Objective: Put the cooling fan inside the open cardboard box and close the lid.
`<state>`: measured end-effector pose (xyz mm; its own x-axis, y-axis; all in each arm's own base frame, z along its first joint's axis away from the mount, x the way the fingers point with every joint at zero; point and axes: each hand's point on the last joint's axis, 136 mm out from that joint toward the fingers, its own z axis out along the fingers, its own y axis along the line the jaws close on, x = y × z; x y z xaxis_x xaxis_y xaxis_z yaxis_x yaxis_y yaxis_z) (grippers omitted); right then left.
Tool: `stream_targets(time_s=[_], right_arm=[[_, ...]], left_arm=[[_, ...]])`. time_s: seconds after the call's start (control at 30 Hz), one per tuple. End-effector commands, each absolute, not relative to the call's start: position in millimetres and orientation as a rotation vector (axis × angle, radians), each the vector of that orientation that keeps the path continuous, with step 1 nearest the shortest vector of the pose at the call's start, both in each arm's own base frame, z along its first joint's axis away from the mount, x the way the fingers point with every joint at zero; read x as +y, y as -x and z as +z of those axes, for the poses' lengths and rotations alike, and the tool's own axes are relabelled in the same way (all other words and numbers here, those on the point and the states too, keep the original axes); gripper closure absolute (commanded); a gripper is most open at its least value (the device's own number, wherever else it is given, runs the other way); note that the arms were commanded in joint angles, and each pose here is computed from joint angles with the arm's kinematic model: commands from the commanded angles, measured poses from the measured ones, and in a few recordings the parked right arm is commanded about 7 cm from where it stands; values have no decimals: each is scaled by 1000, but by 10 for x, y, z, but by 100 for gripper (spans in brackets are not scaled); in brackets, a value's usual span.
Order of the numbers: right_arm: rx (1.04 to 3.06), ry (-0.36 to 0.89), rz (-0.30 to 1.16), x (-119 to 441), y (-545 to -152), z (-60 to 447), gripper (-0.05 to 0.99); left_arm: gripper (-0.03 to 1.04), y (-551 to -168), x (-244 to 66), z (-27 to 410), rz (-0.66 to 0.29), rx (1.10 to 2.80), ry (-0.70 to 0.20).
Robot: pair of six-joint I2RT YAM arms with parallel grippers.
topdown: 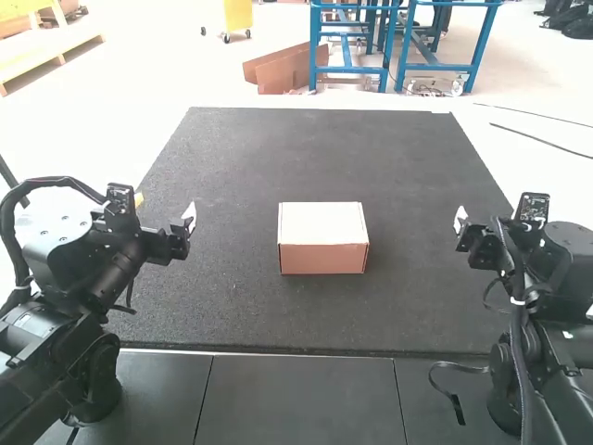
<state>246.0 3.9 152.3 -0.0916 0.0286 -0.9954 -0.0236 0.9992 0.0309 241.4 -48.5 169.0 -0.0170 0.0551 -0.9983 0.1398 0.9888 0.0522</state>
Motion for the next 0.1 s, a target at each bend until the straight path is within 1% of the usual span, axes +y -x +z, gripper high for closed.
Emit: stream_targets(time_s=[0.0, 0.07], right_arm=[[1666, -3, 22, 22, -2458, 1503, 2], [1665, -7, 20, 15, -2458, 1503, 2]], left_arm=[[5, -2423, -409, 1709, -37, 1576, -132], [5, -2434, -351, 1698, -18, 1580, -113]])
